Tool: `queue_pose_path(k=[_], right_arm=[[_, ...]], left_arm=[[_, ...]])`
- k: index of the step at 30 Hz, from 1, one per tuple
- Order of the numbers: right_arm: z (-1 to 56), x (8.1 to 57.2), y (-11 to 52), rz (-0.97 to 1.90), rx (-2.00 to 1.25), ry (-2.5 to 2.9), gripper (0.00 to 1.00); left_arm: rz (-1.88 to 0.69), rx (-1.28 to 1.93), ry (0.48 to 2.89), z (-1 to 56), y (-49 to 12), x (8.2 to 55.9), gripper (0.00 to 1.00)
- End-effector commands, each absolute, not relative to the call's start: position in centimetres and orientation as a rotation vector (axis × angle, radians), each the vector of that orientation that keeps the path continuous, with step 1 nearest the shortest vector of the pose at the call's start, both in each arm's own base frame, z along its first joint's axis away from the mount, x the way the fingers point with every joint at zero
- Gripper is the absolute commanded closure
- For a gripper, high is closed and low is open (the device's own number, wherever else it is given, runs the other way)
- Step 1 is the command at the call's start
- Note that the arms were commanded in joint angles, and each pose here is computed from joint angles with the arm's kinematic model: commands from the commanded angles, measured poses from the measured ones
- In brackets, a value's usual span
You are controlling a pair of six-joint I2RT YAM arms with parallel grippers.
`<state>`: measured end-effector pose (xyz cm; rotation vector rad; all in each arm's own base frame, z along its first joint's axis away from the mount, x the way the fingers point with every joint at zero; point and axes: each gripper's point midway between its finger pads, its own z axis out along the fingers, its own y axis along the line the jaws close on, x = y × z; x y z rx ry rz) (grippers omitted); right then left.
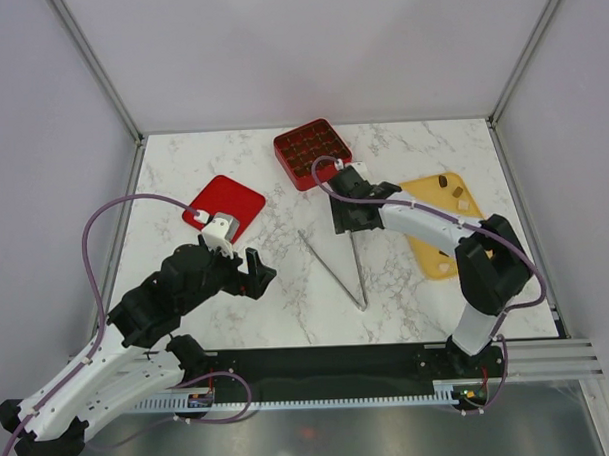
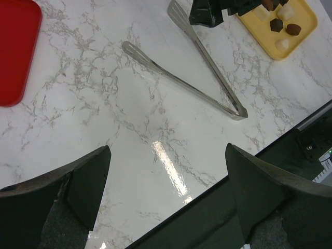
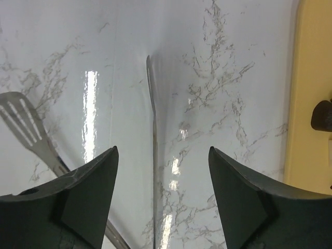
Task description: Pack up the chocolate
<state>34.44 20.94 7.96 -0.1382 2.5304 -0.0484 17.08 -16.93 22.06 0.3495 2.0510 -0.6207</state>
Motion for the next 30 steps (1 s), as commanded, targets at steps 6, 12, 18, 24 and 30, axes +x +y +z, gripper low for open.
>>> queue_pose_path(k=[6, 12, 18, 24, 30], right_arm=[[13.2, 29.8, 22.5, 0.311, -0.288, 2.450, 0.08], [12.6, 26.5, 22.9, 0.367, -0.365, 2.437, 0.02], [9.7, 24.7, 24.1, 0.312, -0.459, 2.471, 0.02], [6.5, 25.2, 24.7, 0.230, -0.513, 2.511, 0.02], [3.6, 24.8, 24.5, 0.165, -0.523, 2.549, 0.02]], left_arm=[[-0.600, 0.346, 2.039, 22.3, -16.8, 17.5, 0.00], [-0.598, 0.352, 2.044, 22.1, -16.9, 17.5, 0.00], [-0.587, 0.347, 2.052, 22.0, -16.8, 17.6, 0.00], [-0.588, 0.342, 2.048, 22.0, -16.7, 17.5, 0.00], [-0.588, 0.342, 2.048, 22.0, -16.7, 17.6, 0.00]])
